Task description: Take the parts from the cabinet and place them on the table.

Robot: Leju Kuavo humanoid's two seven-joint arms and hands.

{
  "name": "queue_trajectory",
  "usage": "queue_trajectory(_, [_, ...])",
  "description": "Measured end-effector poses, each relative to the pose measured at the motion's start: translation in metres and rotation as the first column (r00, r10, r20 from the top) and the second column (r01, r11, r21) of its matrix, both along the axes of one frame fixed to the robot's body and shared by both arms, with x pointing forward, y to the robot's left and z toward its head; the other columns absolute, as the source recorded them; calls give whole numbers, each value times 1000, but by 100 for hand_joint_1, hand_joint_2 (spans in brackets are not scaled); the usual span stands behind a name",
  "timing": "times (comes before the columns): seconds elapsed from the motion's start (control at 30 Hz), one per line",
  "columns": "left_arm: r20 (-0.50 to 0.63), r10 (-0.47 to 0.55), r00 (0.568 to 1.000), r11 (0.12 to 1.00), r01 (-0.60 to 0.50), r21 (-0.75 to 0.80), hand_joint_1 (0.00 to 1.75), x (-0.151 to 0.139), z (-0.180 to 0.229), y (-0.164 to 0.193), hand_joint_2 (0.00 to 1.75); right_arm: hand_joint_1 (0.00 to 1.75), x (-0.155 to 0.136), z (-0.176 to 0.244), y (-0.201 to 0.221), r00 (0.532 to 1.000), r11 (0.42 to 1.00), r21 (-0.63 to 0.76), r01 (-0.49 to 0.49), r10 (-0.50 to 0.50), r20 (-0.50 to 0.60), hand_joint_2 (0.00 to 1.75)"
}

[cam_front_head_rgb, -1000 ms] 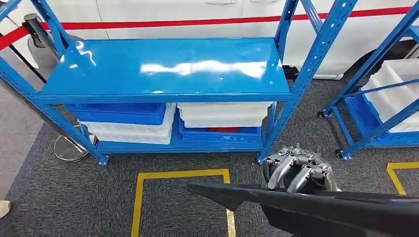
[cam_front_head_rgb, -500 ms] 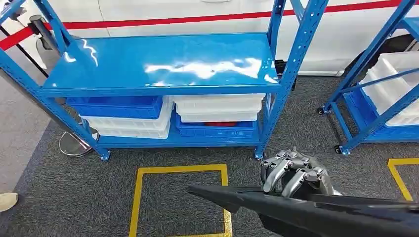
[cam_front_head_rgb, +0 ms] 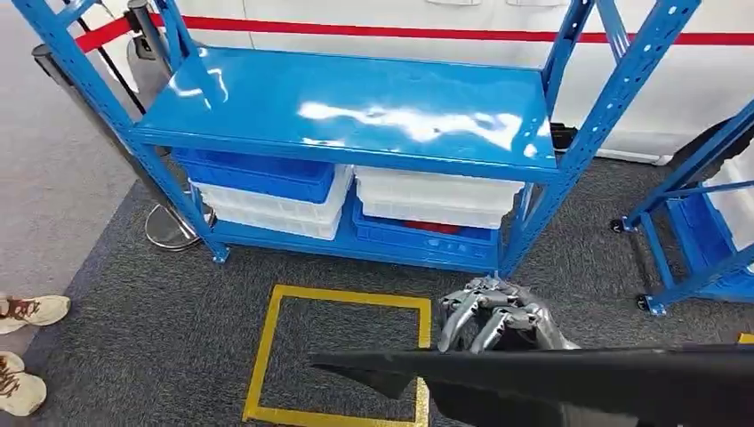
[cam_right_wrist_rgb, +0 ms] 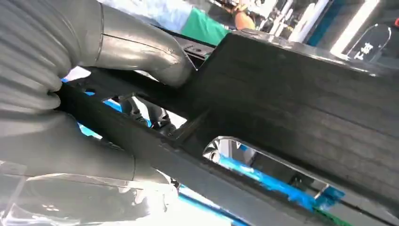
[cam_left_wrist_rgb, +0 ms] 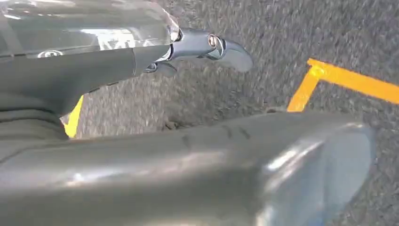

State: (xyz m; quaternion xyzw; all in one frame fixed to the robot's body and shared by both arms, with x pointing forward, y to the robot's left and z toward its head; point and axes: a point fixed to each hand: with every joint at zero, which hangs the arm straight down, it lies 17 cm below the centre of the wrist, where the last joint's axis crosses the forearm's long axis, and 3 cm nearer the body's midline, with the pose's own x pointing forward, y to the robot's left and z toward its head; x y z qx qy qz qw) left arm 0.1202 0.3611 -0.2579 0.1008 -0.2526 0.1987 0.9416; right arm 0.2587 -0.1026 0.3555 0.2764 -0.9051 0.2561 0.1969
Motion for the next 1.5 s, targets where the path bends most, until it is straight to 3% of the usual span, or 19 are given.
queue_trajectory(0.63, [9,-4,1000,996,3,89,0,4,5,24,0,164,-19,-14,28,998,998,19,-60,61,-34,175])
queue_trajectory(0.8, [6,-22,1000,996,21,92,0,0,4,22,0,164,-16,-25,35,996,998,-3,-67,67,-66,175])
queue_trajectory(1.2, [48,-77,996,992,72,102,0,13,9,18,0,164,10,-96,78,975,992,-118,-52,25,-219,175])
queue_trajectory(1.5, [47,-89,995,990,84,110,0,16,10,23,0,164,13,-84,91,971,995,-69,-78,61,-231,175])
